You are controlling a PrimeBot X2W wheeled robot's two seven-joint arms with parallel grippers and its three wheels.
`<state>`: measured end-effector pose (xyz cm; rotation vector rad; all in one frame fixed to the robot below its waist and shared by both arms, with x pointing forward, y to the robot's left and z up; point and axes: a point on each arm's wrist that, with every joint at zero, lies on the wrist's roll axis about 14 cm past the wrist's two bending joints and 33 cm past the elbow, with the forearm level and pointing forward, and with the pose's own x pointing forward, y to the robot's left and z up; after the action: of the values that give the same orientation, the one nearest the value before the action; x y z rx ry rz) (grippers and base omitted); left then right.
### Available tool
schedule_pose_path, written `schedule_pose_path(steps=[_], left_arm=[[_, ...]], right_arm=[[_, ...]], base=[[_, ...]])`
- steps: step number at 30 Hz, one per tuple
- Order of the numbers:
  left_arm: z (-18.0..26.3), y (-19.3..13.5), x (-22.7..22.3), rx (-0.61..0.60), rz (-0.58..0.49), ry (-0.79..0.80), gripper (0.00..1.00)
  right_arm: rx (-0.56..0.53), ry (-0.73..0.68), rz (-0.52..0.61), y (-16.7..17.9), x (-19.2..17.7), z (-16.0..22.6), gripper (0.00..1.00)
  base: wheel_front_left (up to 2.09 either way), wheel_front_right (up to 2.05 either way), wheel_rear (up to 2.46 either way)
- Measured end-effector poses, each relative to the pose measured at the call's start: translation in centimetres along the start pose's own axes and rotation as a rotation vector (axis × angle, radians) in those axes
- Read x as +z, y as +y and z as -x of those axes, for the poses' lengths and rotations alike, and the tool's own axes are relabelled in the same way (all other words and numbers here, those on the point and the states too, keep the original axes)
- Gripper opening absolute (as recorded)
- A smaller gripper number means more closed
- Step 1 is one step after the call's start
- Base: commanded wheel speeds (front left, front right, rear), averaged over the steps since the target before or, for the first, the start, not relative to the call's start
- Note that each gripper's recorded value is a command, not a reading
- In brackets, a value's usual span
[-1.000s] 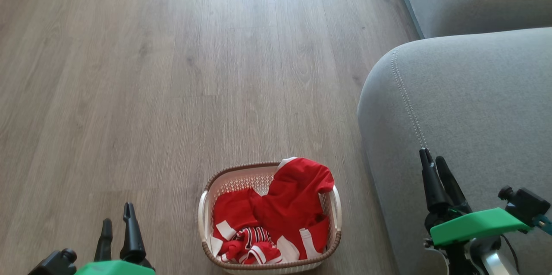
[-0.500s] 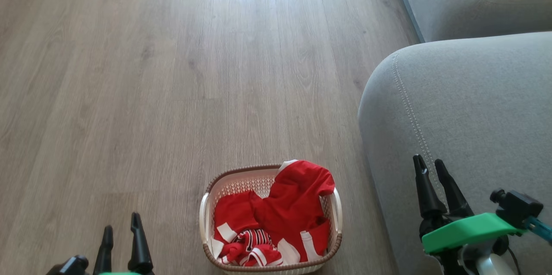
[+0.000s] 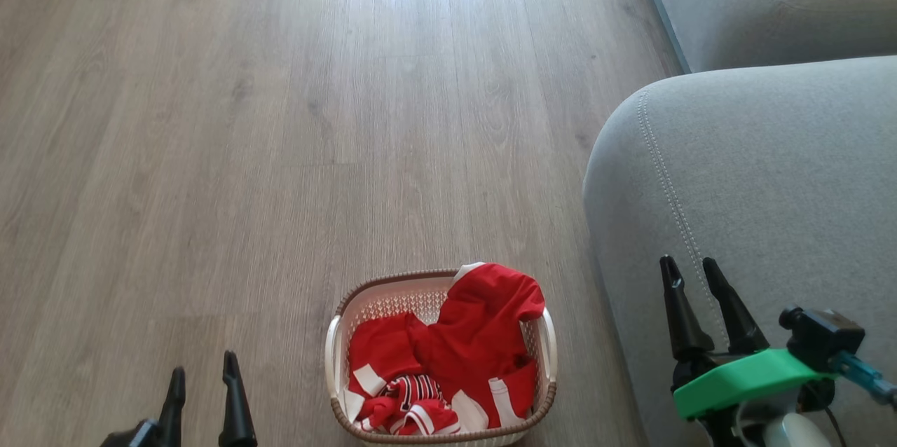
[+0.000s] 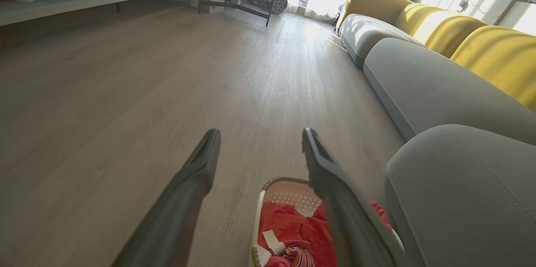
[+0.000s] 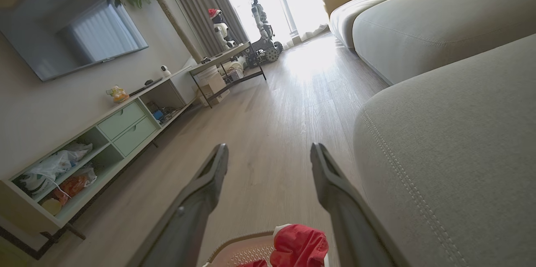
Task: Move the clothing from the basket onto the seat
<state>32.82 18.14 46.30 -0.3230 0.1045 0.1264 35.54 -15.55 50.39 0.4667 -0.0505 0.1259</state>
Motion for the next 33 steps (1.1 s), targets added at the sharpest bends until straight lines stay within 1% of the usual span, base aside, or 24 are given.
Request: schedule_pose_path(steps=[5,15,25,27,33], left_arm=[[0.6,0.3,-0.5,0.004,-0.06,0.002,1.0],[0.9,0.0,-0.2,-0.014,-0.172,-0.033,1.0],[1.0,-0.7,0.4,-0.044,-0.28,-0.077,1.0],[1.0,-0.9,0.3,-0.052,-0.296,-0.079,1.0],[1.0,-1.0,0.3,-0.055,-0.297,-0.077,1.0]], right_arm=[[0.001,0.018,0.059,0.0,-0.6,0.5,1.0],[0.016,0.024,0.176,0.3,-0.8,0.5,1.0],[0.033,0.033,0.301,0.5,-1.0,0.5,1.0],[0.034,0.035,0.313,0.6,-1.0,0.6,1.0],[0.027,0.047,0.312,0.4,-1.4,0.9,1.0]], base=[[0.0,0.0,0.0],[0.0,0.0,0.0],[0.0,0.0,0.0],[0.0,0.0,0.0],[0.0,0.0,0.0]])
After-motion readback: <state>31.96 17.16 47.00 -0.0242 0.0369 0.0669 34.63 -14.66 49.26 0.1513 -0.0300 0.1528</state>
